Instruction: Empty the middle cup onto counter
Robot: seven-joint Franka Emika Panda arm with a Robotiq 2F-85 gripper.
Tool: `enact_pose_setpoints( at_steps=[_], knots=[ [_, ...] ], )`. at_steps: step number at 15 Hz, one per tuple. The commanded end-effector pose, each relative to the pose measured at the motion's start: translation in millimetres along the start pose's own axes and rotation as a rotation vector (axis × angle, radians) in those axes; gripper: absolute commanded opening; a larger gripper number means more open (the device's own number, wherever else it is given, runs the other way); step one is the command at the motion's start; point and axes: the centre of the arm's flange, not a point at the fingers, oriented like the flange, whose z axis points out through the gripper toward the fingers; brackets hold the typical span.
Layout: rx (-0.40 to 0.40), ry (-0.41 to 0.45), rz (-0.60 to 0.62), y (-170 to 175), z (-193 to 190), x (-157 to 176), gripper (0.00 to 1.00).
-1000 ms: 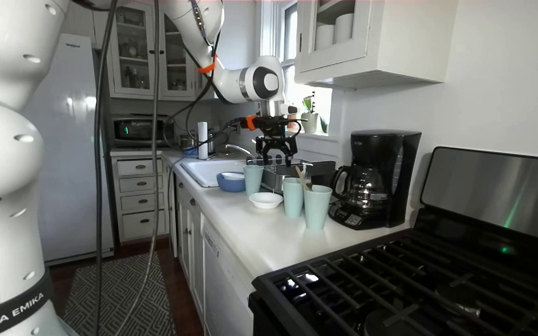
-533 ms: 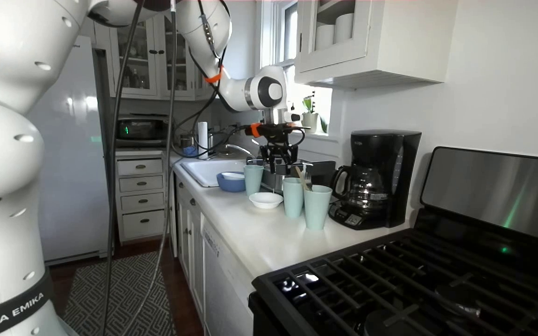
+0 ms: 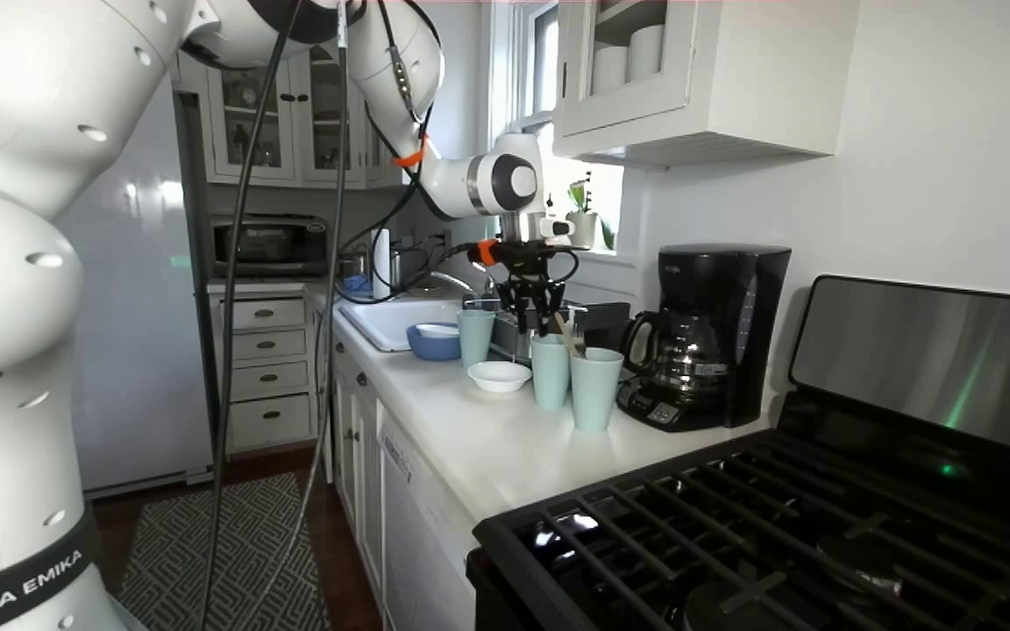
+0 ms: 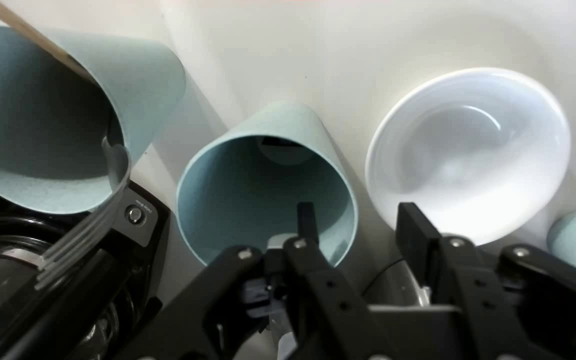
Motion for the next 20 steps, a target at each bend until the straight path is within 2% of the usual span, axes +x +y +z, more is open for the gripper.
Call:
enact_pose_setpoints(
  at_steps=[1,3,5,7,10,13,20],
  knots=[
    [-0.008,-0.001,0.005,4,5,15,0.46],
    [-0.008,-0.008,0.006,5,9,16,0.42],
    [-0.008,-0.011,0.005,4,9,15,0.17],
    [-0.005,-0.013,0.005,4,9,14,0.07],
    [-0.002,-0.013,0.01,5,7,12,0.0],
    [0.006,-0.005,0.016,7,-7,0,0.06],
    [0.042,0.006,0.02,14,-56,-37,0.05]
  ],
)
